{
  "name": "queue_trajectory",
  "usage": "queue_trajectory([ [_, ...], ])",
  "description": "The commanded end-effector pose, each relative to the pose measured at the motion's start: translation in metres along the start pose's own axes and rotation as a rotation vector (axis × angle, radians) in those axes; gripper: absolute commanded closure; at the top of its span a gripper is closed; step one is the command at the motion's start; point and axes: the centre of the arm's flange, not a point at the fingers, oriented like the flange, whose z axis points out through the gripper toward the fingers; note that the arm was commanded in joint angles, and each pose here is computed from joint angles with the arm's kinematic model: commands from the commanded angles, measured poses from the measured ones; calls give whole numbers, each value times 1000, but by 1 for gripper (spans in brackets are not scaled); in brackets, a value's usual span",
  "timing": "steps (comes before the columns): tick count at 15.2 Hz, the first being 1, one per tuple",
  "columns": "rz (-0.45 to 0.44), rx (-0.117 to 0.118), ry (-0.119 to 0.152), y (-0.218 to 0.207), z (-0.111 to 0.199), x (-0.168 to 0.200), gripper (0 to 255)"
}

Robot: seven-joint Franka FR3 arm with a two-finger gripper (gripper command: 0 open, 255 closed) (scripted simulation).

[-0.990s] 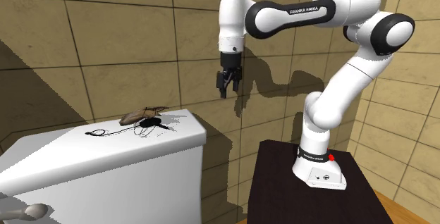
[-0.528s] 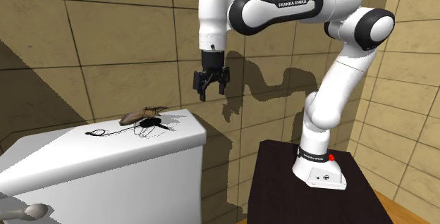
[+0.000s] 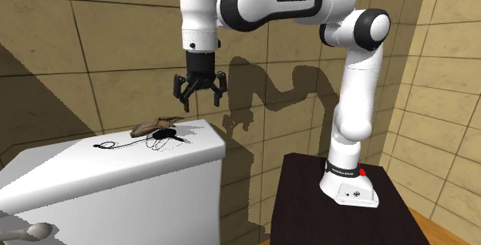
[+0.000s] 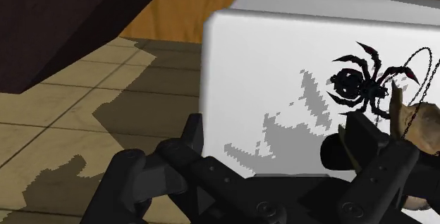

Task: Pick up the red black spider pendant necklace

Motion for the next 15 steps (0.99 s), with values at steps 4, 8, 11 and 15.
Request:
queue_trajectory([
  [4,146,14,4,-60,-8,15,0],
  [8,236,23,6,-99,-15,26,0],
  [11,236,23,6,-99,1,25,0],
  [15,236,23,6,-99,25,24,0],
])
